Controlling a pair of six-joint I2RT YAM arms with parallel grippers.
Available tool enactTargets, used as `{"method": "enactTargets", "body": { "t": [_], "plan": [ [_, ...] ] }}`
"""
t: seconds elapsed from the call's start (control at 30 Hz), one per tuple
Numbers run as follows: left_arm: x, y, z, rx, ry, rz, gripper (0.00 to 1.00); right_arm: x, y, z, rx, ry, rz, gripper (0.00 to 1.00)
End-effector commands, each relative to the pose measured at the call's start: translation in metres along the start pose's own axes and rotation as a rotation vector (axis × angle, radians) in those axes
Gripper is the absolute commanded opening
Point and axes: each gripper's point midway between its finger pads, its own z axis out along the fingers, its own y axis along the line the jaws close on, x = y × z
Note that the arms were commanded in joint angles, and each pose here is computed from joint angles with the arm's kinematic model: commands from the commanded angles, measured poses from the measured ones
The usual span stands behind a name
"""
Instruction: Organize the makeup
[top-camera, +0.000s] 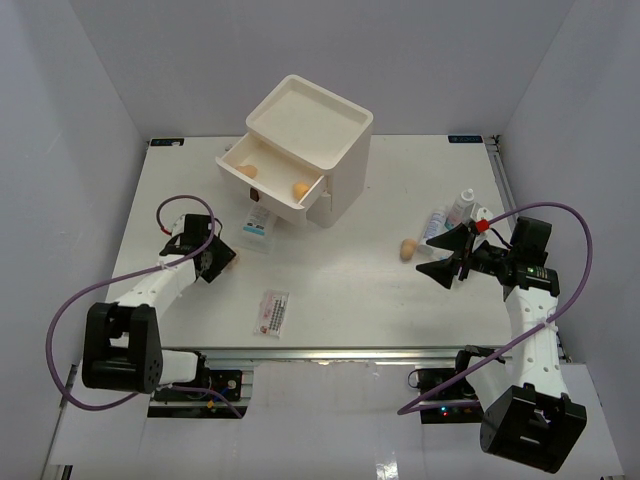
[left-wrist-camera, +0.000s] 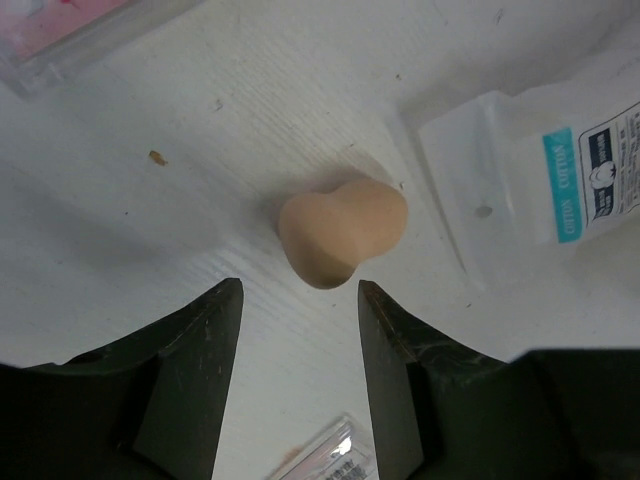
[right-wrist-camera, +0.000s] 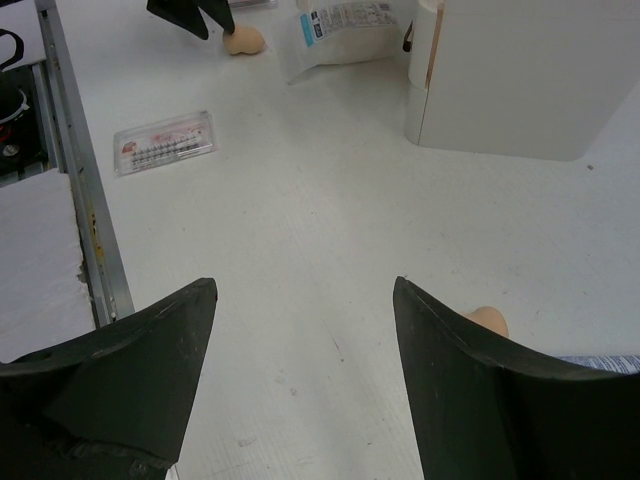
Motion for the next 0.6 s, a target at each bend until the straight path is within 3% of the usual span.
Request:
{"method": "enactTargets", "body": {
  "t": [0.0,0.13,0.2,0.3,0.57],
  "plan": [
    [-0.027,-0.020,0.004,0.038,-0.050,-0.035,0.55,-0.004,0.004,0.000,-0.018,-0.025,-0.016,0.78],
    [-0.025,-0.015,0.019,0.014,-0.018,-0.025,0.40,-0.003,0.003,0.000,-0.014,-0.021,-0.011,0.78],
    [-0.026,-0.015,0.022,0.020,-0.013,-0.024,0.25,-0.002,0.002,0.000,-0.012,-0.021,-0.012,0.78],
    [-0.025,-0.015,0.021,0.032,-0.010,-0.025,0.15,-0.002,0.002,-0.001,-0.009,-0.022,-0.011,0.78],
    [-0.026,-0.030,-0.015,0.179,-0.040,-0.008,0.00,-0.002,0.000,-0.002,-0.004,-0.022,-0.008,0.78]
  ]
}}
